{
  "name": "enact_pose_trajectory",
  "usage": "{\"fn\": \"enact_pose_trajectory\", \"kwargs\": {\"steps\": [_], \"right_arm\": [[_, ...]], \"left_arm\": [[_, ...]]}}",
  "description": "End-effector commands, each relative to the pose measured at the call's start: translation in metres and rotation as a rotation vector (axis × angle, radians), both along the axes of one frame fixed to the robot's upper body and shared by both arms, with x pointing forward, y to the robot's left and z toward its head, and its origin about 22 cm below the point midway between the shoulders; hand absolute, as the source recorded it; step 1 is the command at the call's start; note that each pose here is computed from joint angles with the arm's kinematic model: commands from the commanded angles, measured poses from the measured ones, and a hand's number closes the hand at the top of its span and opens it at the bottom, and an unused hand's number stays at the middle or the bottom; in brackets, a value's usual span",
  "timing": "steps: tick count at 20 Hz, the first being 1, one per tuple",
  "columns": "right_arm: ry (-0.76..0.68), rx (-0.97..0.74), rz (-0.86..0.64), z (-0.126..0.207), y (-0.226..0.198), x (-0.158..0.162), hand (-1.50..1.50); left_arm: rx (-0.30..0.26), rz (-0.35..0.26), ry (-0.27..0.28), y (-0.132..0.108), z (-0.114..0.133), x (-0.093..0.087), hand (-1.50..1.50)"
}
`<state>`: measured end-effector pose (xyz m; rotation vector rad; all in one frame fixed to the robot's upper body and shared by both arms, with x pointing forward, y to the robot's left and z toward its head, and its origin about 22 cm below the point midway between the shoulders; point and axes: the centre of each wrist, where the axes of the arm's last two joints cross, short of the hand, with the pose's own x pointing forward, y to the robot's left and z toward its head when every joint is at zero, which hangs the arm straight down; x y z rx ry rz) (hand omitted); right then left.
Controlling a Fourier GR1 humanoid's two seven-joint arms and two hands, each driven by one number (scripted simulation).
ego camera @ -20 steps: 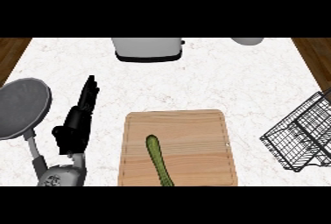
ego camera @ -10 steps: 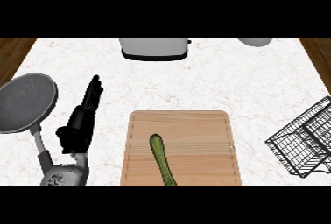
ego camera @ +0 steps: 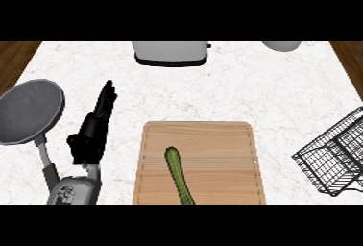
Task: Pick the cupcake from the cutting board and place it in the tiered basket
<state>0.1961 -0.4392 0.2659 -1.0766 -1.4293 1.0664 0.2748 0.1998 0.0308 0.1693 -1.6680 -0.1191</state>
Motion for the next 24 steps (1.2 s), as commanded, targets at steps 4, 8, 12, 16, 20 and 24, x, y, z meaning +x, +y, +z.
{"fn": "enact_pose_trajectory", "kwargs": {"steps": [4,8,12,16,20,24], "right_arm": [[0.116,0.257,-0.02,-0.025,-0.026,0.028,-1.5],[0.112,0.403,0.016,-0.021,-0.017,0.037,-1.5],[-0.011,0.61,-0.039,-0.013,-0.042,0.039,-1.5],[-0.053,0.698,-0.221,-0.006,-0.096,0.019,-1.5],[-0.075,0.816,-0.304,0.0,-0.146,-0.008,-1.5],[-0.081,0.946,-0.321,-0.023,-0.185,-0.042,-1.5]], "left_arm": [[0.0,0.002,0.004,-0.012,-0.003,-0.002,0.0],[0.0,0.014,-0.008,-0.012,-0.006,-0.003,0.0],[0.007,0.004,0.013,0.004,0.003,-0.002,0.0],[-0.002,0.017,0.001,0.012,-0.006,-0.015,0.0],[-0.007,0.012,0.014,0.008,-0.005,0.002,0.0],[-0.001,0.015,-0.01,-0.01,0.006,0.0,0.0]]}}
